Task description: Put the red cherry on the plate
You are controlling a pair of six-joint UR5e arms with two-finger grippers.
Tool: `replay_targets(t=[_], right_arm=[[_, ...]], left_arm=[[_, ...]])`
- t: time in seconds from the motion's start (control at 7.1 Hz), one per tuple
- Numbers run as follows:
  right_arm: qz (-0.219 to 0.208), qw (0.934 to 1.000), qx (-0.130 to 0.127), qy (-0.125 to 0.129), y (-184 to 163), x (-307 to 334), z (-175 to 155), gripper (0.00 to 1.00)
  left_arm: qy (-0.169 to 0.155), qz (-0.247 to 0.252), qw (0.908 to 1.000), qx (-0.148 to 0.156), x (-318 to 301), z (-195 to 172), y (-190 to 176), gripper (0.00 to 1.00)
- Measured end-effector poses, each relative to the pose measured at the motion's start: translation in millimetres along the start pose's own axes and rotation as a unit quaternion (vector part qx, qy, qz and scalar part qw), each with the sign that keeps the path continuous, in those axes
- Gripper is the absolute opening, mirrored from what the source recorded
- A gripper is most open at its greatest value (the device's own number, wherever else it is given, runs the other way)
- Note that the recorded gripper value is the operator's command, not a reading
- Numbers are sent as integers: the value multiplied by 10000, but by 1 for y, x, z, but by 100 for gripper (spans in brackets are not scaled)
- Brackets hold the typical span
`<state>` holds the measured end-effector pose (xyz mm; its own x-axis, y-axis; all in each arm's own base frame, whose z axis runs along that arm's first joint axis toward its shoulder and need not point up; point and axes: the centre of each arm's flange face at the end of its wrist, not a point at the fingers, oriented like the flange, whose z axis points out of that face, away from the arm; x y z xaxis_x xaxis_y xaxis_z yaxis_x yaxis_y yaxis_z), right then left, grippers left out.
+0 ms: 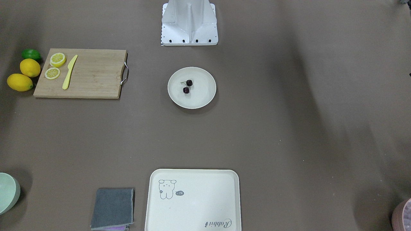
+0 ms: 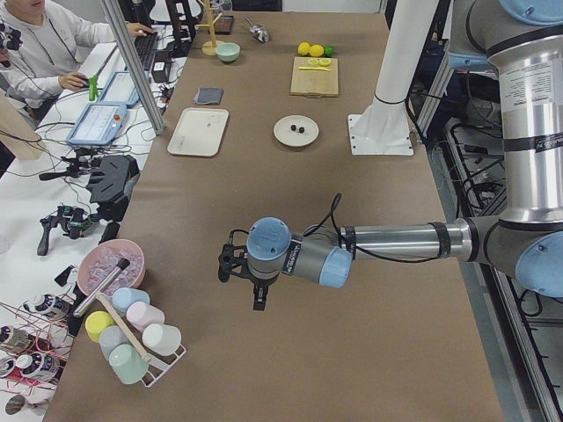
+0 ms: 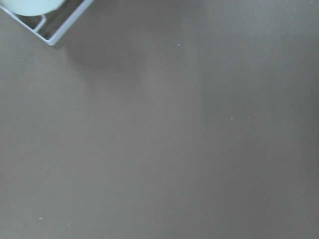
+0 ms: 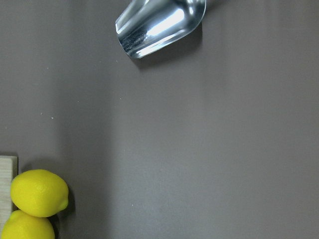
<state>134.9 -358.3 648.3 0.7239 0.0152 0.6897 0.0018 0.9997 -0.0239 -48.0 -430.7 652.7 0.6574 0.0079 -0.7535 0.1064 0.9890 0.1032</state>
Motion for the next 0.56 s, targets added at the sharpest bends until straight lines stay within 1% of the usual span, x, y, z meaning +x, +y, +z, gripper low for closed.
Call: replay_targets(t=[0.14,0.28,0.56], right_arm=[[35,10000,-51,5,11,7,6,100],[70,9999,-104,40,23,13,12,100],[0,9998,-144,163,33,25,14,100]], left_arm=[[-187,-87,9998,26,-11,-4,1,97],[-296,-158,9994,-21,-18,-4,2,97],[-335,-206,9992,-119,-20,-4,1,98]])
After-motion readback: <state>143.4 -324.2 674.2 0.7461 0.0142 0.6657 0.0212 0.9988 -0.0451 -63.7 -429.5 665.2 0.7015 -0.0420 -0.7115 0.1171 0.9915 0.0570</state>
